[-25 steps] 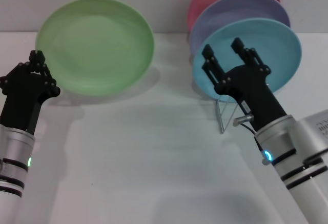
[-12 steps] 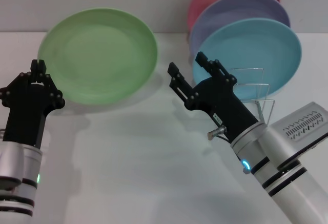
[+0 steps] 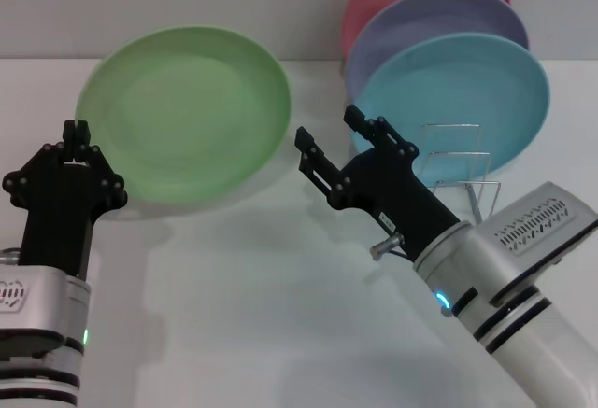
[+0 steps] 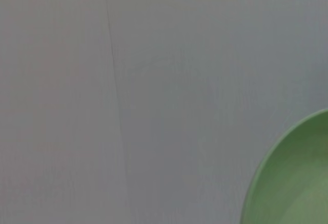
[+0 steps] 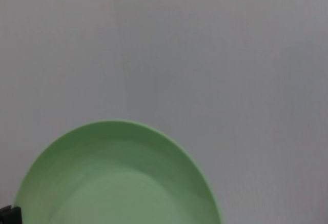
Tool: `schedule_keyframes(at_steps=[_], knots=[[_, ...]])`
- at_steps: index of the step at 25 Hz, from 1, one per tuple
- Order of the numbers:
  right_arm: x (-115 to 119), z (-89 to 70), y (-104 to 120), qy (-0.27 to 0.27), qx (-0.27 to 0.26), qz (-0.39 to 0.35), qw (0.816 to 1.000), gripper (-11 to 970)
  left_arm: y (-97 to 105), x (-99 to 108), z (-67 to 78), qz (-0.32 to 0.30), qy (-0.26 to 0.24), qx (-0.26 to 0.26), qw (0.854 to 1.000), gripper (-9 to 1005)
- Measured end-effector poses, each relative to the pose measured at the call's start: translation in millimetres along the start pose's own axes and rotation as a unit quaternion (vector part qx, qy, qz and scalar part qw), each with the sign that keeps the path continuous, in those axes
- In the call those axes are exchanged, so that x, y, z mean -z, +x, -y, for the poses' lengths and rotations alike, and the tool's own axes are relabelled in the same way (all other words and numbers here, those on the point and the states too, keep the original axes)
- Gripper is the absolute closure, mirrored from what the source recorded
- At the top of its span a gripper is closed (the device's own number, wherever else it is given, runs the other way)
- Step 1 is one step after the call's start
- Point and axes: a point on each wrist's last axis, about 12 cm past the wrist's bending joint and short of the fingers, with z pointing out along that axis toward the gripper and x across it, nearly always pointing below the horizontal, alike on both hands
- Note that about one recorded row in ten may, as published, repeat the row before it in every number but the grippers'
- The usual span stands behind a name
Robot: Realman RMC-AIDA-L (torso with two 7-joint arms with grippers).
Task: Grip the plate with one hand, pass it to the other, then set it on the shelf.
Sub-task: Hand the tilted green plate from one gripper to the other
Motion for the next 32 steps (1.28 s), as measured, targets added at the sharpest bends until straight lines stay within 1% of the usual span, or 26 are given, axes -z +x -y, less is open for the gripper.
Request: schedule_keyframes(at_steps=[11, 18, 26, 32], knots=[[-20.5, 9.2, -6.6, -0.001, 0.021, -0.004, 1.000, 272, -5.4, 7.8, 1.8, 0.012, -0.014, -0.011, 1.000, 971], [-31.2, 8.4, -8.4, -0.012, 0.030, -0.015, 0.999, 273, -6.7, 3.9, 4.6, -0.007, -0.028, -0.018, 0.999, 972], [-42.3, 10.8, -13.7, -0.010, 0.034, -0.016, 0.999, 274, -8.0, 2.9, 5.9, -0.009, -0.029, -0.016, 0.999, 971], [-45.9, 10.3, -14.6, -0.012, 0.035, -0.020, 0.999, 275, -9.5, 1.6, 8.5, -0.008, -0.024, -0.012, 1.000, 971]])
